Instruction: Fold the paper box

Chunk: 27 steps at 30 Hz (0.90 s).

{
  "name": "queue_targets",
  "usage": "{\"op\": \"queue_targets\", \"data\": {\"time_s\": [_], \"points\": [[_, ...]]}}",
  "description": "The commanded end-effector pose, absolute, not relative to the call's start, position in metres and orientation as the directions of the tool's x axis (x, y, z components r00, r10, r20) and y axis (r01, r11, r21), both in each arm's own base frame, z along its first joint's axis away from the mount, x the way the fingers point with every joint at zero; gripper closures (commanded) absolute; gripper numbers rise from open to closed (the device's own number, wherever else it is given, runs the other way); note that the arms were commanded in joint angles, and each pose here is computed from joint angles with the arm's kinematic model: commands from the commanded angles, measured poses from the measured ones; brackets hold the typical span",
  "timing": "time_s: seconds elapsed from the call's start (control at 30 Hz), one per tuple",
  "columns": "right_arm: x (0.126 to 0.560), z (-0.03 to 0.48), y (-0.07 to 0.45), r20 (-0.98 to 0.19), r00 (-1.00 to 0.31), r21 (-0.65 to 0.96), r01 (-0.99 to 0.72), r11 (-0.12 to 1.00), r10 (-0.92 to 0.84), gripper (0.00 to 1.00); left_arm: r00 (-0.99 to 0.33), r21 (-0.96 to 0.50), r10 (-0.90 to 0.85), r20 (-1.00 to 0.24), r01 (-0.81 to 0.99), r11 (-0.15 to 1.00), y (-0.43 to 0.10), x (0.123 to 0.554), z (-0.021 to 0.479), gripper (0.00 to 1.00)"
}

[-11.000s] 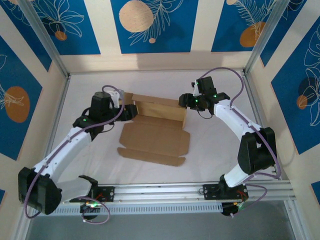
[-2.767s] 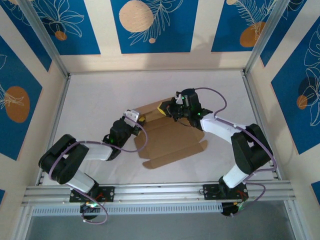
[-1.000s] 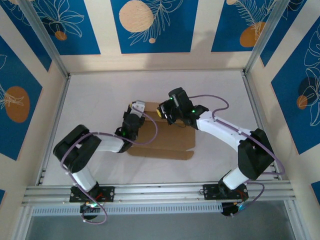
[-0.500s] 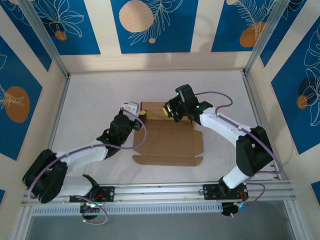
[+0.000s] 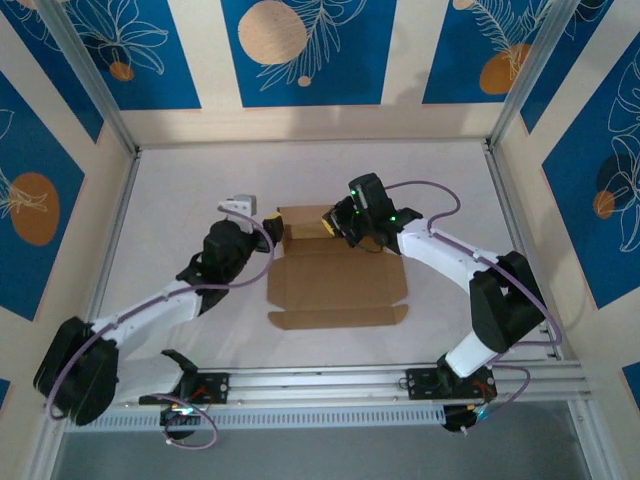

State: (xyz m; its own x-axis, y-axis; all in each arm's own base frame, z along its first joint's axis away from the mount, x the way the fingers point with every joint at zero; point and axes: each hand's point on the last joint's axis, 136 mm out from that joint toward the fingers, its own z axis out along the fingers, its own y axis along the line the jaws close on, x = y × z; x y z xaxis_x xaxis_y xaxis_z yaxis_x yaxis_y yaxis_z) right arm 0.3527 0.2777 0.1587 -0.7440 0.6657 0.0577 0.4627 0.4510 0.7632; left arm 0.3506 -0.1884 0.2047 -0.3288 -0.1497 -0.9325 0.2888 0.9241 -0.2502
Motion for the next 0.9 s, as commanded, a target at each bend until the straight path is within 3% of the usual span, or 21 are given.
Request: {"op": "queue_targets", "data": {"time_s": [0.0, 0.17, 0.3, 0.5, 0.6, 0.87], "points": [[0.333, 0.130, 0.273, 0.066, -0.770, 0.699, 0.490, 0.521, 0.635, 0.86, -0.360, -0.333, -0.216, -0.908, 0.302, 0.893, -0.201, 0.363, 0.208, 0.28], [0.333, 0.132, 0.276, 0.059, -0.782, 0.707, 0.471, 0.527, 0.620, 0.85, -0.391, -0.360, -0.242, -0.888, 0.264, 0.895, -0.200, 0.377, 0.193, 0.30], [0.335, 0.141, 0.278, 0.042, -0.804, 0.717, 0.438, 0.542, 0.593, 0.78, -0.423, -0.386, -0.270, -0.865, 0.218, 0.897, -0.190, 0.382, 0.177, 0.37], [0.344, 0.174, 0.270, -0.065, -0.840, 0.746, 0.317, 0.585, 0.539, 0.33, -0.412, -0.390, -0.277, -0.868, 0.223, 0.893, -0.184, 0.379, 0.187, 0.34], [0.346, 0.182, 0.261, -0.094, -0.835, 0.736, 0.309, 0.603, 0.543, 0.20, -0.407, -0.404, -0.282, -0.869, 0.254, 0.879, -0.187, 0.374, 0.201, 0.29], [0.380, 0.165, 0.235, -0.011, -0.811, 0.715, 0.403, 0.572, 0.585, 0.21, -0.457, -0.534, -0.361, -0.813, 0.336, 0.776, -0.201, 0.347, 0.226, 0.26]]}}
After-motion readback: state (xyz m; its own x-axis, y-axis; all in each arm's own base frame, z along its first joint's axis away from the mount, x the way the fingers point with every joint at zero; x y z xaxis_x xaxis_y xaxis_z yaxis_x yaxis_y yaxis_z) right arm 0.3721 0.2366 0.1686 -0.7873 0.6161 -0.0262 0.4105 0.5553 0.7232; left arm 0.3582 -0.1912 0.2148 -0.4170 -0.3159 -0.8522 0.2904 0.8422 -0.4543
